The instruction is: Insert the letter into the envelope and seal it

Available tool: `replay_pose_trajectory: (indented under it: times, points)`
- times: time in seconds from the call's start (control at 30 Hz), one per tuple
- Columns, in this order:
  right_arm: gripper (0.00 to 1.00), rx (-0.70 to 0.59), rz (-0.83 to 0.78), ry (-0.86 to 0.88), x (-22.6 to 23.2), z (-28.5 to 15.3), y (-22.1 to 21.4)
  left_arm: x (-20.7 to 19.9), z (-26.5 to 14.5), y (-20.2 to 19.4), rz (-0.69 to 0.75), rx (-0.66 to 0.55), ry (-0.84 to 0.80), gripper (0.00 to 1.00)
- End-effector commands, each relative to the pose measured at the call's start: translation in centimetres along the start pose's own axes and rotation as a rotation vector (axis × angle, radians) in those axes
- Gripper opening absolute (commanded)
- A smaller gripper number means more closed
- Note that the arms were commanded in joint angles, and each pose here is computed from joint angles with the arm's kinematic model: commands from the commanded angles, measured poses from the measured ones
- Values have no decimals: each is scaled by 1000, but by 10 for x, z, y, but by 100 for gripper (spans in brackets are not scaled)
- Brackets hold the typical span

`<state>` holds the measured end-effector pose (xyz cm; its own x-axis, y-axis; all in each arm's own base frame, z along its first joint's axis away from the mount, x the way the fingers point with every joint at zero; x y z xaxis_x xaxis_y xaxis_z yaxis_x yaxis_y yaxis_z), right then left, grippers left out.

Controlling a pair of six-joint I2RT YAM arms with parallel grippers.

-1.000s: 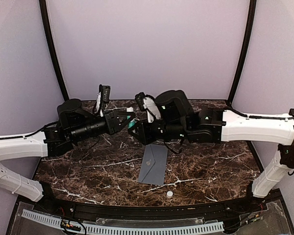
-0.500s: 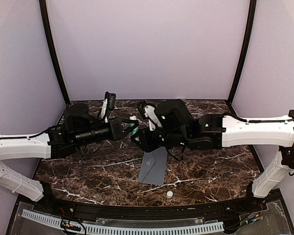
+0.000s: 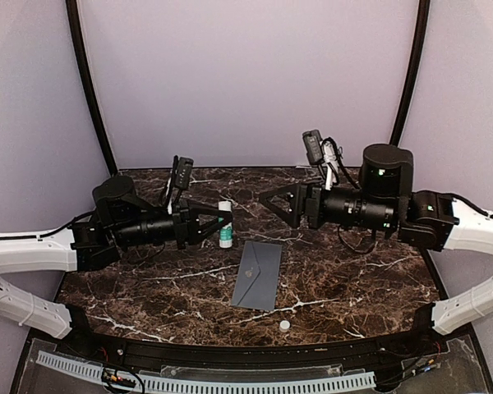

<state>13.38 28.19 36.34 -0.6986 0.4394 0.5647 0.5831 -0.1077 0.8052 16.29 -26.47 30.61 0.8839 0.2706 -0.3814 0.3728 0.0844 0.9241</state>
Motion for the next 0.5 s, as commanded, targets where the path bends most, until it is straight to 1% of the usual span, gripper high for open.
replay_pose_trajectory:
  times: [0.0, 0.03, 0.1, 0.17, 0.33, 0.47]
  points:
    - [77, -38, 65, -60, -8, 5, 6, -2, 1, -13, 130, 68, -13, 0]
    - [77, -34, 75, -73, -9, 8, 7, -1, 4, -16, 139, 99, 12, 0]
    - [76, -18, 93, -106, -11, 17, 6, 5, 8, -17, 149, 117, 88, 0]
    - [73, 2, 102, -139, -12, 26, 2, 7, 11, -17, 150, 117, 117, 0]
    - [71, 41, 98, -171, -8, 45, -4, 10, 18, -20, 141, 128, 138, 0]
    - [66, 74, 97, -205, -10, 59, -10, 10, 21, -24, 136, 135, 125, 0]
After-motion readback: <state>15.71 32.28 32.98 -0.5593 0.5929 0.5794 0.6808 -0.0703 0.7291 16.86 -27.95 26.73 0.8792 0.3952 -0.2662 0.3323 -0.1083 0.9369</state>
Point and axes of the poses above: each gripper's point midway between its finger pads, its own z axis out along the fingers, its own x axis along the line the jaws close on, y = z × x, the point moved 9 cm from there along -z, back along the fingers, and after that the axes turned 7 degrees about z, right-handed, at the moved point
